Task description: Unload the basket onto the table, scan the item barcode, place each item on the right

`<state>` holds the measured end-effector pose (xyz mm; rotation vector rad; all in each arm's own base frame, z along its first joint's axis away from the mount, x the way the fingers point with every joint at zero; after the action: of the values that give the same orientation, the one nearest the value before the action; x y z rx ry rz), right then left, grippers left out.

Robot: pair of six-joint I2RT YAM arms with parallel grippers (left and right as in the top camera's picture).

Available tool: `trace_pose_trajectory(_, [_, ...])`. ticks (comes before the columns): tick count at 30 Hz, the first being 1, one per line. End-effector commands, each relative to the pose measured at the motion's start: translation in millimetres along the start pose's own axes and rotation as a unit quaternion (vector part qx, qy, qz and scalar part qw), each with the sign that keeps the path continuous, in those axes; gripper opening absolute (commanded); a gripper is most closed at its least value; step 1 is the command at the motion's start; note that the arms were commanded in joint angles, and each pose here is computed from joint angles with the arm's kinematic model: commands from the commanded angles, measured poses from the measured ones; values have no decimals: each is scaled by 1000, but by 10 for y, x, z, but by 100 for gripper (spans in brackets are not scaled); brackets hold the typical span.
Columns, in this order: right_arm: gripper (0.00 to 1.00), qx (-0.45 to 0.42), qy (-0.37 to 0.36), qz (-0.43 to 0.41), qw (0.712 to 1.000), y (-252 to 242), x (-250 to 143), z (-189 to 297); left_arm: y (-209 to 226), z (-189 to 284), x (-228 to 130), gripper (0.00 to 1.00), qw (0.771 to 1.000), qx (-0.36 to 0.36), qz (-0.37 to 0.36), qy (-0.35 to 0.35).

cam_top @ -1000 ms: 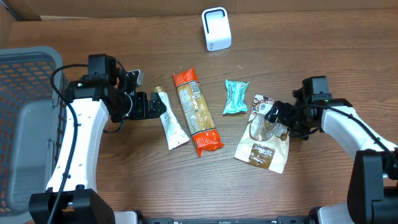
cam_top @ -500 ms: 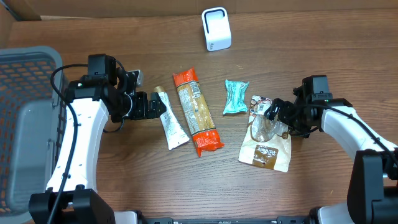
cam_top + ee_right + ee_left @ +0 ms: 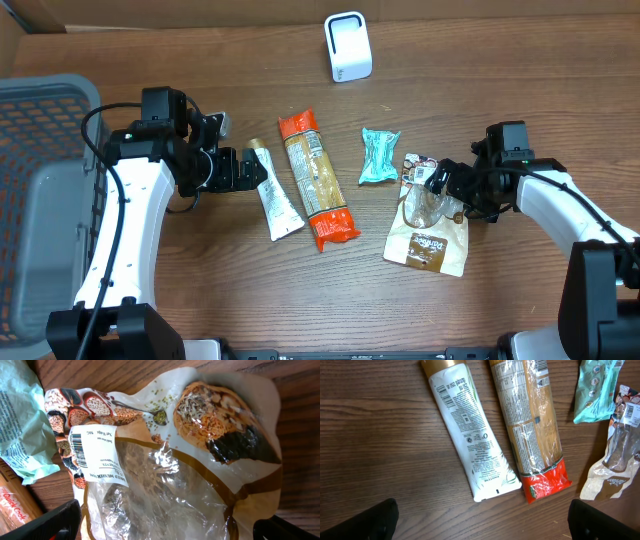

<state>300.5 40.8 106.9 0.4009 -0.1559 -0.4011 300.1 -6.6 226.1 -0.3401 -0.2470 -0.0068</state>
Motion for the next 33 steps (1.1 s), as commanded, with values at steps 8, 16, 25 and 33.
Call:
trace_pose_trajectory(8, [100, 6, 11, 9, 1000, -21, -39, -26, -1, -17, 5, 99, 1000, 2, -11, 1])
trace_pose_trajectory(16, [98, 18, 30, 33, 999, -78, -153, -105, -1, -17, 5, 100, 1000, 2, -11, 1])
trace_pose_trajectory(25, [54, 53, 25, 38, 998, -284, -424, -382, -1, -17, 5, 99, 1000, 2, -11, 1])
trace_pose_trajectory(33, [4, 83, 26, 40, 995, -182, -334, -306, -1, -17, 5, 99, 1000, 2, -11, 1])
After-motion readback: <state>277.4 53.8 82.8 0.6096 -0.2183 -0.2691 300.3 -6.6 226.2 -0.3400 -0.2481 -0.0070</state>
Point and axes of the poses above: each gripper's point midway between its finger pads, its own z axis back along the fingers, its own y axis along the line the jaws close on, x = y × z, the point moved 9 cm from there along z, back along the fingers, and after that the axes turned 2 degrees about -z, right-handed, at the moved point
